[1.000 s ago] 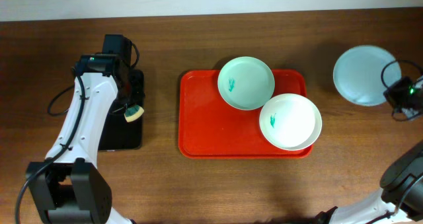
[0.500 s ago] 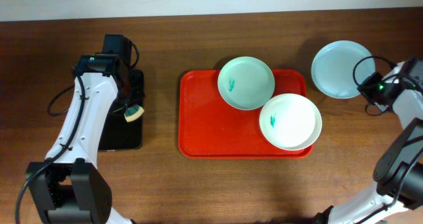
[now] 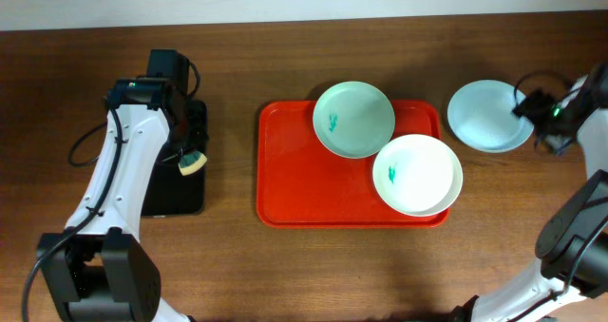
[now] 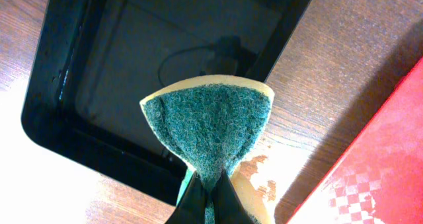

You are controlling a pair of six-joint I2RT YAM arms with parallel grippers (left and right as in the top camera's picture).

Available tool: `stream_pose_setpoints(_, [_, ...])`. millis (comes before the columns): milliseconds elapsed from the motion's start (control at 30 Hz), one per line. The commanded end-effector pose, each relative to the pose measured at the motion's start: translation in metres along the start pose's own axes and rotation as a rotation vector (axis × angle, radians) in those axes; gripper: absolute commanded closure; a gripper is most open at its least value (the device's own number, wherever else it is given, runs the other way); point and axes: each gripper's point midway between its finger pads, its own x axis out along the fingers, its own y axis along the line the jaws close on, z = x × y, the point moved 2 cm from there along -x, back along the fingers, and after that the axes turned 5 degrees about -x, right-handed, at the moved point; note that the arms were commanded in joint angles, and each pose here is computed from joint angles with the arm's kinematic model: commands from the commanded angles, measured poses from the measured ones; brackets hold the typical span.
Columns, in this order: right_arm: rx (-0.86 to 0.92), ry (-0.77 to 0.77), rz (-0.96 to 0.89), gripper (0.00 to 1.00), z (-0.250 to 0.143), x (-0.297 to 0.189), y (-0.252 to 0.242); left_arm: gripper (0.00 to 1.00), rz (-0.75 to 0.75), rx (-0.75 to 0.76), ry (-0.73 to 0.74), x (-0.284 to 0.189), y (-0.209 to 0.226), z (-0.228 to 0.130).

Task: Clean dirty plates on tray and stack at the side
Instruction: 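Release the plate and move the right gripper to the mint green plate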

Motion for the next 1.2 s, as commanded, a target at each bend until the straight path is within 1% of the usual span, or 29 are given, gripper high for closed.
stream_pose_setpoints(0, [-0.291, -0.079, 0.216, 0.11, 0.020, -0.051, 0.101, 1.00, -0.009, 0.009, -0.010, -0.004, 0.001, 0.003])
stream_pose_setpoints(100, [-0.495, -0.036, 0.268, 0.08, -0.010, -0.039, 0.157, 1.00, -0.008, 0.009, -0.010, -0.004, 0.001, 0.003])
stream_pose_setpoints(200, [-0.688, 0.030, 0.275, 0.09, -0.047, -0.016, 0.195, 1.00, -0.008, 0.009, -0.008, -0.004, 0.001, 0.002])
stream_pose_setpoints(267, [-0.803, 0.070, 0.215, 0.09, -0.069, 0.004, 0.207, 1.00, -0.008, 0.009, -0.009, -0.004, 0.001, 0.002])
stream_pose_setpoints(300, [-0.844, 0.098, 0.137, 0.09, -0.081, 0.022, 0.210, 1.00, -0.008, 0.009, -0.009, -0.004, 0.001, 0.002])
stream_pose_setpoints(333, [-0.866, 0.115, 0.098, 0.09, -0.089, 0.032, 0.210, 1.00, -0.008, 0.009, -0.009, -0.004, 0.001, 0.002])
stream_pose_setpoints(400, [-0.897, 0.156, 0.070, 0.09, -0.104, 0.053, 0.213, 1.00, -0.008, 0.009, -0.009, -0.004, 0.001, 0.002])
stream_pose_setpoints(433, [-0.918, 0.199, 0.070, 0.09, -0.120, 0.071, 0.216, 1.00, -0.008, 0.009, -0.009, -0.004, 0.001, 0.002])
stream_pose_setpoints(500, [-0.931, 0.241, 0.068, 0.11, -0.134, 0.086, 0.216, 1.00, -0.008, 0.009, -0.009, -0.004, 0.001, 0.002])
stream_pose_setpoints(600, [-0.931, 0.296, 0.056, 0.19, -0.149, 0.106, 0.209, 1.00, -0.008, 0.009, -0.009, -0.004, 0.001, 0.002])
stream_pose_setpoints(700, [-0.925, 0.326, 0.078, 0.40, -0.156, 0.114, 0.208, 1.00, -0.009, 0.009, -0.010, -0.004, 0.001, 0.003])
stream_pose_setpoints(800, [-0.917, 0.339, 0.125, 0.77, -0.162, 0.113, 0.214, 1.00, -0.012, 0.008, -0.014, -0.004, 0.000, 0.004])
stream_pose_setpoints(833, [-0.909, 0.346, 0.147, 0.84, -0.164, 0.112, 0.216, 1.00, -0.012, 0.008, -0.015, -0.004, 0.000, 0.004])
stream_pose_setpoints(867, [-0.899, 0.355, 0.179, 0.93, -0.167, 0.111, 0.220, 1.00, -0.012, 0.008, -0.015, -0.004, 0.000, 0.004])
stream_pose_setpoints(900, [-0.892, 0.367, 0.211, 0.96, -0.170, 0.109, 0.223, 1.00, -0.012, 0.008, -0.015, -0.004, 0.000, 0.004])
stream_pose_setpoints(1033, [-0.817, 0.431, 0.332, 0.96, -0.186, 0.093, 0.242, 1.00, -0.013, 0.007, -0.016, -0.004, 0.000, 0.004])
stream_pose_setpoints(1167, [-0.751, 0.554, 0.425, 0.96, -0.212, 0.072, 0.255, 1.00, -0.016, 0.007, -0.021, -0.004, -0.001, 0.005])
